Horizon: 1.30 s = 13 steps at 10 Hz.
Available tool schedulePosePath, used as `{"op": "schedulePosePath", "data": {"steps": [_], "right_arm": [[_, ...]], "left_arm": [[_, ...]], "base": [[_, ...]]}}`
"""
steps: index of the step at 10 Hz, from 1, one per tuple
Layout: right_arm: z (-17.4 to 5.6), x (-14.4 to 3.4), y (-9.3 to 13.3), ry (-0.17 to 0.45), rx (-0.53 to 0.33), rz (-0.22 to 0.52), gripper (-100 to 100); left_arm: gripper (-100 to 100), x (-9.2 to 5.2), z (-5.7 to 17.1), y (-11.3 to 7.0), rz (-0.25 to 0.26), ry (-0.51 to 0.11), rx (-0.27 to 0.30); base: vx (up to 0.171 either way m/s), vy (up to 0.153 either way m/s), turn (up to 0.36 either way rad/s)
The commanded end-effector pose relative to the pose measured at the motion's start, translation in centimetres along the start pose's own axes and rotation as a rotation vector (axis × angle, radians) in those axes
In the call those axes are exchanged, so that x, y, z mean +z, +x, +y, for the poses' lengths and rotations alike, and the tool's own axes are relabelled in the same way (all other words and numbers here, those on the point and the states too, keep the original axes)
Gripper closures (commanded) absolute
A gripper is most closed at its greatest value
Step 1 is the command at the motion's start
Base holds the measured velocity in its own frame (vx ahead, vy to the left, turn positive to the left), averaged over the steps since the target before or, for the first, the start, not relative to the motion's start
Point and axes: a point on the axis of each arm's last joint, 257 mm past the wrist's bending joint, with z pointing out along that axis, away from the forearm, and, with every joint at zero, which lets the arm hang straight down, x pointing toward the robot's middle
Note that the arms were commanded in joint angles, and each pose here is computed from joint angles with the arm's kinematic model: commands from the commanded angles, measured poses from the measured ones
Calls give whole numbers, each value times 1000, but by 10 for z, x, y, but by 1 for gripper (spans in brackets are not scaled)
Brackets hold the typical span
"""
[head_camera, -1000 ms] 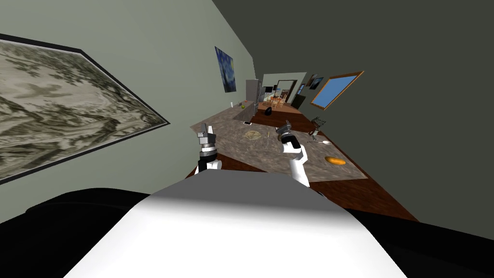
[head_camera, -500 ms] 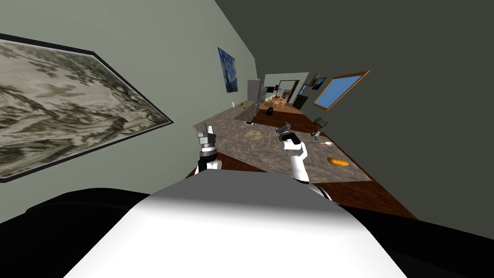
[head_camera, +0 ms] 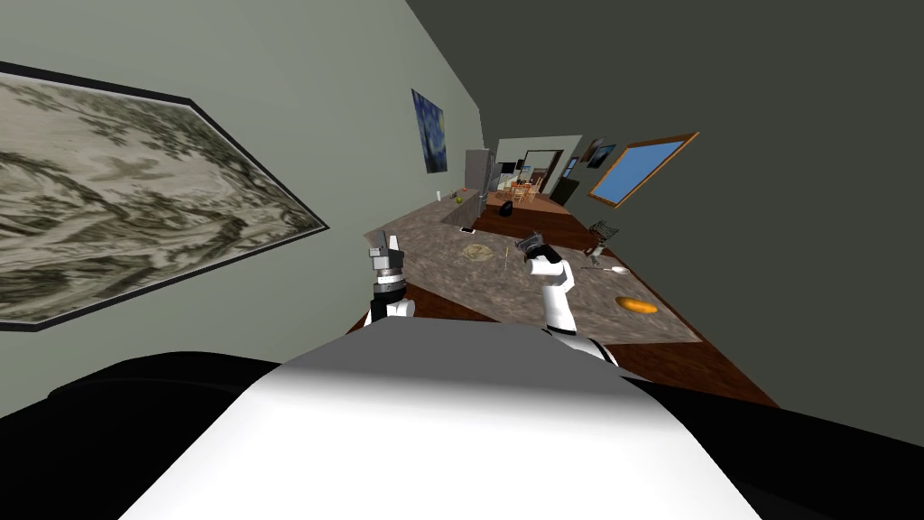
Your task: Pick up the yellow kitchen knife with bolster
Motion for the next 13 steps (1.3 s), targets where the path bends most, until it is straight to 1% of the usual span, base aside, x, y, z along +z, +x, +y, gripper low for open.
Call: {"op": "schedulePosePath", "data": {"steps": [1, 2, 3, 4, 5, 6, 7, 8, 9, 10, 11, 12, 13], "right_arm": [[4, 11, -7, 21, 59, -42, -100], [-3, 12, -17, 41, 60, -73, -100], [-4, 12, -19, 45, 61, -78, -100], [0, 22, -24, 58, 119, -114, -100], [-7, 22, -33, 77, 120, -144, -100], [1, 30, -32, 80, 173, -165, -100], [-9, 30, -46, 106, 179, -208, -100], [-11, 29, -49, 115, 179, -222, -100], [-6, 36, -51, 123, 236, -254, -100], [-15, 34, -63, 145, 238, -292, -100], [-7, 39, -60, 144, 291, -310, -100], [-17, 37, -74, 169, 295, -357, -100], [-20, 36, -78, 177, 295, -371, -100]], "left_arm": [[0, 0, 0, 0, 0, 0, 0], [0, 0, 0, 0, 0, 0, 0], [0, 0, 0, 0, 0, 0, 0], [0, 0, 0, 0, 0, 0, 0], [0, 0, 0, 0, 0, 0, 0], [0, 0, 0, 0, 0, 0, 0], [0, 0, 0, 0, 0, 0, 0], [0, 0, 0, 0, 0, 0, 0], [0, 0, 0, 0, 0, 0, 0], [0, 0, 0, 0, 0, 0, 0], [0, 0, 0, 0, 0, 0, 0], [0, 0, 0, 0, 0, 0, 0], [0, 0, 0, 0, 0, 0, 0]], "base": [[-1, 23, 61], [-1, 21, 39], [0, 8, -7], [3, 17, 47], [6, 18, 34], [14, 28, 37], [14, 25, 20], [4, 11, -4], [9, 18, 25], [14, 18, 23], [24, 25, 19], [25, 23, 10], [12, 12, -2]]}}
